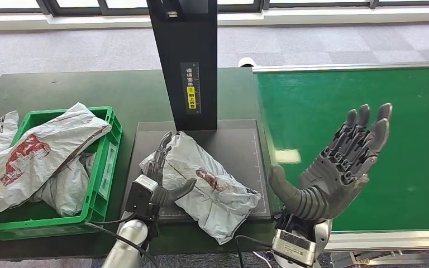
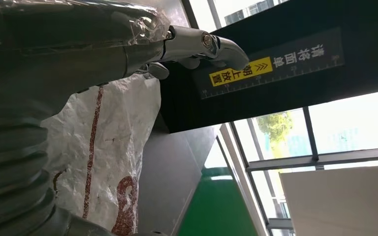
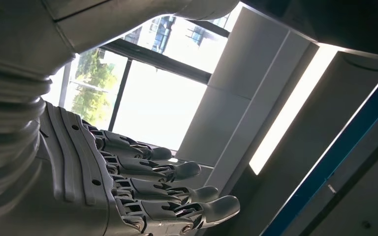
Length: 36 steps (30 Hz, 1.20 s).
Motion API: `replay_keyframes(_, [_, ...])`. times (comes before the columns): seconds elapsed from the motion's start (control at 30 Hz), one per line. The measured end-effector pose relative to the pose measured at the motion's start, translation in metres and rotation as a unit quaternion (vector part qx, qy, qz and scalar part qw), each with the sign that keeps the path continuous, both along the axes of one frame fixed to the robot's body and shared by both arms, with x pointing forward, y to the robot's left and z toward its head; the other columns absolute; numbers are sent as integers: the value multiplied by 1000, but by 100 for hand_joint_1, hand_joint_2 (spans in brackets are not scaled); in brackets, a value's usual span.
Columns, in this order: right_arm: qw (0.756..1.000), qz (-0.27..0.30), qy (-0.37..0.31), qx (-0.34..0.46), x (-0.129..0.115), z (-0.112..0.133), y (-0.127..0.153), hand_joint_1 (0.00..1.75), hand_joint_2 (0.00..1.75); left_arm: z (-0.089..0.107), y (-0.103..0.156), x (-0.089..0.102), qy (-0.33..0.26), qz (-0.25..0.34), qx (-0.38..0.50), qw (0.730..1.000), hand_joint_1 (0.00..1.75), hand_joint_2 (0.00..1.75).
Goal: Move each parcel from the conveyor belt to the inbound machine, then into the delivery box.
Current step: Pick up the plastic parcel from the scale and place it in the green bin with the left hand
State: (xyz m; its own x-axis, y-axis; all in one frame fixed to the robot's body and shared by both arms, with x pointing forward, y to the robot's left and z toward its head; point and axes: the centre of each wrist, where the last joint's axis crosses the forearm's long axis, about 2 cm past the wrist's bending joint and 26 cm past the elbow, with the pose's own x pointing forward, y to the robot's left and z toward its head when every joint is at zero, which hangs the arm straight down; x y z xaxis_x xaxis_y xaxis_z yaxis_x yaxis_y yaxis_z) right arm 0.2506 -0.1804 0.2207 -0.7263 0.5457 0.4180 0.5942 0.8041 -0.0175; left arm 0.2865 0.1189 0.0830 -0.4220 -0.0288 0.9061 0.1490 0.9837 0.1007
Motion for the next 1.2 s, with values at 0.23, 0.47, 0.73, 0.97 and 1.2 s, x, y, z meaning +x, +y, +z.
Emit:
replay_keyframes(0.23, [1000,0,0,-1,0,0,0,0,175,-7,-6,5,20,-15,12,1000,0,175])
replay_keyframes(0.47, [1000,0,0,1,0,0,0,0,175,-10,-10,7,30,-26,40,998,0,175])
replay_keyframes(0.73, [1000,-8,6,6,1,-3,-5,0,175,-6,-38,13,62,-50,79,994,0,175])
replay_keyframes(0.97, [999,-31,10,4,-2,-5,-16,0,175,-7,-66,8,119,-70,185,973,0,175])
replay_keyframes(1.2, [999,-42,10,6,-4,-6,-22,0,175,-11,-74,3,118,-92,251,956,175,175])
